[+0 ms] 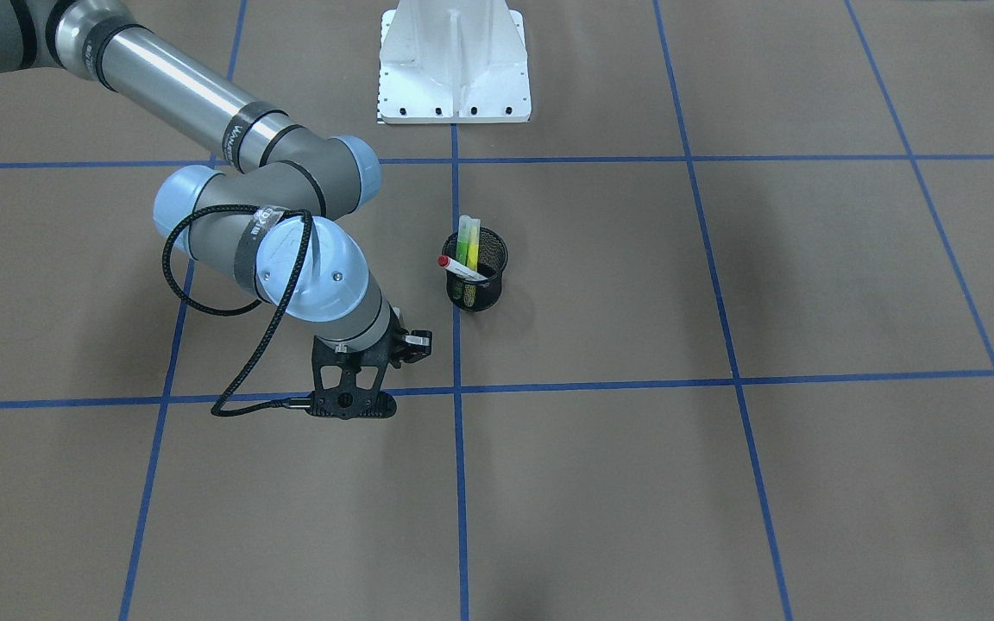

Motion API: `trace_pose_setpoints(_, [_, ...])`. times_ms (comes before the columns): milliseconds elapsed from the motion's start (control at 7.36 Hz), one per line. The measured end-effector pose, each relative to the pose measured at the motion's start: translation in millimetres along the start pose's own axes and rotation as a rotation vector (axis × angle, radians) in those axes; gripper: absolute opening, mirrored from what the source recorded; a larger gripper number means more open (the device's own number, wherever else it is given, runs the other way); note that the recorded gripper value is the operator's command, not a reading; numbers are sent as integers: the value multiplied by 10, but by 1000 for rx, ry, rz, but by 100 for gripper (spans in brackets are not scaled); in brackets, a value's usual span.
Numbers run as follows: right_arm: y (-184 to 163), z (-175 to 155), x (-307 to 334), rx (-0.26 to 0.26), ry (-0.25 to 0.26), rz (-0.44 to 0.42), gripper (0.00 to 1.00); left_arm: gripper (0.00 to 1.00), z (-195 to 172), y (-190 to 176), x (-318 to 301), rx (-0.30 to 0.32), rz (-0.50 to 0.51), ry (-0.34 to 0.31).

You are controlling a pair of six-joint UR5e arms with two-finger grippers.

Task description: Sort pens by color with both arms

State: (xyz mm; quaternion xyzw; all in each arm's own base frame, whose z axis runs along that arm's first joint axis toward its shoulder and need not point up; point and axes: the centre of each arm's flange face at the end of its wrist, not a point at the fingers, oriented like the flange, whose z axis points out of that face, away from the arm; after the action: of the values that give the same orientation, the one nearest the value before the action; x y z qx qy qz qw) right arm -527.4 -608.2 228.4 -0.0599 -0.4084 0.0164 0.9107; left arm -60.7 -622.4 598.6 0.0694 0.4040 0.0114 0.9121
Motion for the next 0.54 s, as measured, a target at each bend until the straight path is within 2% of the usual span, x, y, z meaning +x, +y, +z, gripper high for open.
trace_pose_setpoints(408, [-11,15,7,0,2,0,2,99,-8,-3,6,2,1,0])
trace_pose_setpoints(544, [-16,13,8,1,3,1,10,99,-11,-4,6,2,1,0])
